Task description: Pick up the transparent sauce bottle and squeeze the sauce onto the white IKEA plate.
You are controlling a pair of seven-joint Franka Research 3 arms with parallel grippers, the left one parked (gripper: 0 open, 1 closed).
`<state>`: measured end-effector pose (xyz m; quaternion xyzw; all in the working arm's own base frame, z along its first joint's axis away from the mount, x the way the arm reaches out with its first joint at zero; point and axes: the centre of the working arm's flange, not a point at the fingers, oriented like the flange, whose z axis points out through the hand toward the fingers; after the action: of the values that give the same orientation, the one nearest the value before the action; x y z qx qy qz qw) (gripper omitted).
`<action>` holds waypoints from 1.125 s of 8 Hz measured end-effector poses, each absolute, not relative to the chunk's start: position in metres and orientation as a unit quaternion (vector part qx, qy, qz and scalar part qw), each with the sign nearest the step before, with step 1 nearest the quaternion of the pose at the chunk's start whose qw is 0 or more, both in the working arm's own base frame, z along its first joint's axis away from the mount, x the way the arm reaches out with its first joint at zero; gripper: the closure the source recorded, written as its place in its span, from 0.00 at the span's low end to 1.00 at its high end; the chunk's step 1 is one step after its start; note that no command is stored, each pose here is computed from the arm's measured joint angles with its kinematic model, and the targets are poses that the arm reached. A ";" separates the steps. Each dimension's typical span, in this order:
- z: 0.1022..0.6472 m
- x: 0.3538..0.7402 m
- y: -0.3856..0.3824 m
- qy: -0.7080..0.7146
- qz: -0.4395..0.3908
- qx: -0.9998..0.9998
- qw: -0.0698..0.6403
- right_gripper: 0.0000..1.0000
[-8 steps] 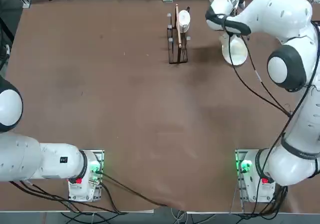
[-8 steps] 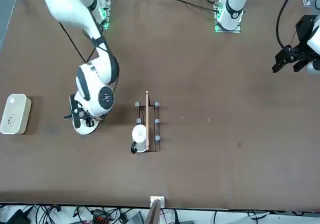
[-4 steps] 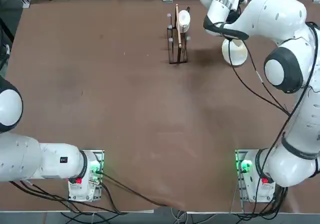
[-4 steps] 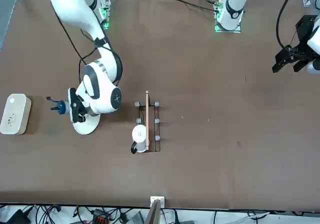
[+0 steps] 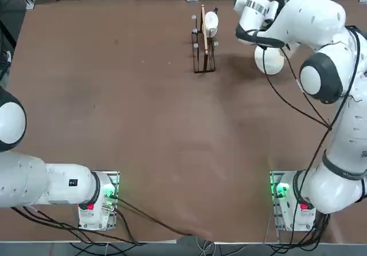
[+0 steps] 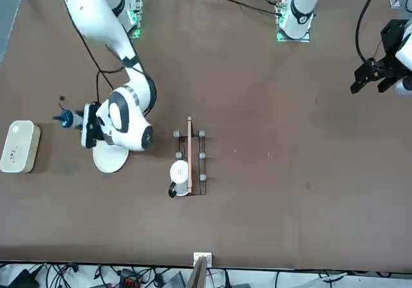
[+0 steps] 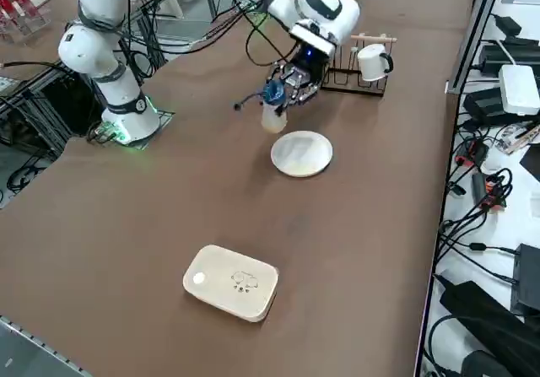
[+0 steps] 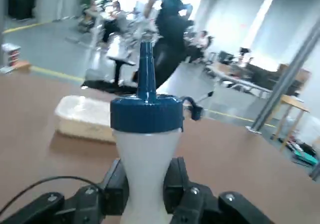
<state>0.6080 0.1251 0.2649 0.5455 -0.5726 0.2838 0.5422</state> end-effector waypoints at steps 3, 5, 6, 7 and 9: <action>0.226 0.597 0.022 -0.636 0.259 0.451 0.570 0.63; 0.191 0.574 -0.043 -0.650 0.280 0.400 0.582 0.63; 0.178 0.560 -0.078 -0.643 0.299 0.382 0.592 0.63; 0.164 0.546 -0.111 -0.636 0.317 0.373 0.596 0.63; 0.138 0.516 -0.156 -0.628 0.338 0.368 0.597 0.63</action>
<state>0.5161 -0.1561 0.1380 0.3680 -0.6278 0.3378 0.5969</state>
